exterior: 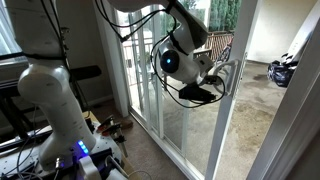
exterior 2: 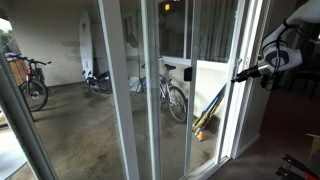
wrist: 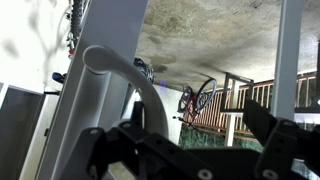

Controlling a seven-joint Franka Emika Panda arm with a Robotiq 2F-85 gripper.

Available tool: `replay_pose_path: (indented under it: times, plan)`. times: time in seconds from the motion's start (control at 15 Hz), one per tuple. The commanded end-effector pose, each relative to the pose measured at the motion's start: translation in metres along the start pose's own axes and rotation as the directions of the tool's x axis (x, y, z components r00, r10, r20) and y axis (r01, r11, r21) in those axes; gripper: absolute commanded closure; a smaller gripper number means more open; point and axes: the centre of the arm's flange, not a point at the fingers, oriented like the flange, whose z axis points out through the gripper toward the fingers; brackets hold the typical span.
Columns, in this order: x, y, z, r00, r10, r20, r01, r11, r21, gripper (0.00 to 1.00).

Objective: Slide the glass door to the left.

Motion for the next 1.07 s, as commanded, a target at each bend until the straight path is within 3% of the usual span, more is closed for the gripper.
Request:
replay_pose_path:
  times: [0.0,0.33,0.4,1.0]
  plan:
    - [-0.01,-0.062,-0.003,1.0,-0.015,-0.011,0.015,0.996,0.084,0.0]
    - [-0.003,-0.086,0.0,1.0,-0.013,-0.024,0.016,0.993,0.118,0.0]
    - [0.012,-0.043,0.005,1.0,0.001,-0.024,0.0,0.998,0.064,0.0]
    - [0.001,-0.065,0.003,1.0,0.009,-0.003,-0.009,0.995,0.101,0.0]
